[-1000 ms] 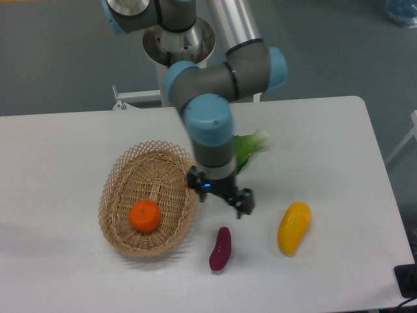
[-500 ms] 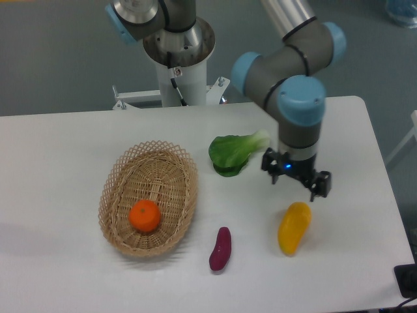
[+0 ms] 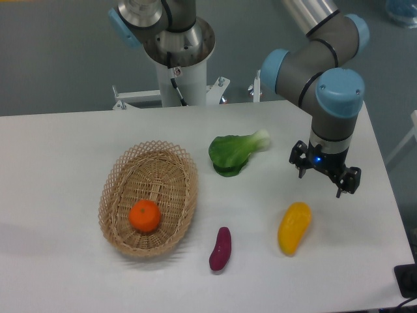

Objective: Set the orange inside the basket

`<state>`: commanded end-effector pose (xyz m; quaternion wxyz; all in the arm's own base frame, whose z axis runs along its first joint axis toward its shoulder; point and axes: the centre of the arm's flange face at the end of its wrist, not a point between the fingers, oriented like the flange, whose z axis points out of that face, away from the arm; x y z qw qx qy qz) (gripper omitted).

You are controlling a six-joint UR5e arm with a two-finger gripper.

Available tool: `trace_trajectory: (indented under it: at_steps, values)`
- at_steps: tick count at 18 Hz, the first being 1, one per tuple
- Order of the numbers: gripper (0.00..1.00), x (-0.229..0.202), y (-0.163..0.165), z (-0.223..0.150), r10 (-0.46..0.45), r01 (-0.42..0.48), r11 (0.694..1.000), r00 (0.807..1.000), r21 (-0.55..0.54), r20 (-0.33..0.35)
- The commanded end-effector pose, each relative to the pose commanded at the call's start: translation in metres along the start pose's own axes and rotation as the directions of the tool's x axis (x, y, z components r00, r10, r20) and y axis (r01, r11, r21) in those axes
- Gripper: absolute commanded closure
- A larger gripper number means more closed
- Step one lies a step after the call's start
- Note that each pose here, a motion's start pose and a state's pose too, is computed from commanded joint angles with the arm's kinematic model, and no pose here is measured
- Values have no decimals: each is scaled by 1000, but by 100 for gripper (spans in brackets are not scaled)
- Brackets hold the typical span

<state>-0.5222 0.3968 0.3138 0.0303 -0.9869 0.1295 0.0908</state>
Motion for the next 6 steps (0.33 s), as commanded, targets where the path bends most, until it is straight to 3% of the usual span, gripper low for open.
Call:
trace_trajectory:
  at_steps: [6]
  values:
    - [0, 0, 0, 0, -2, 2, 1000, 1000, 0, 0]
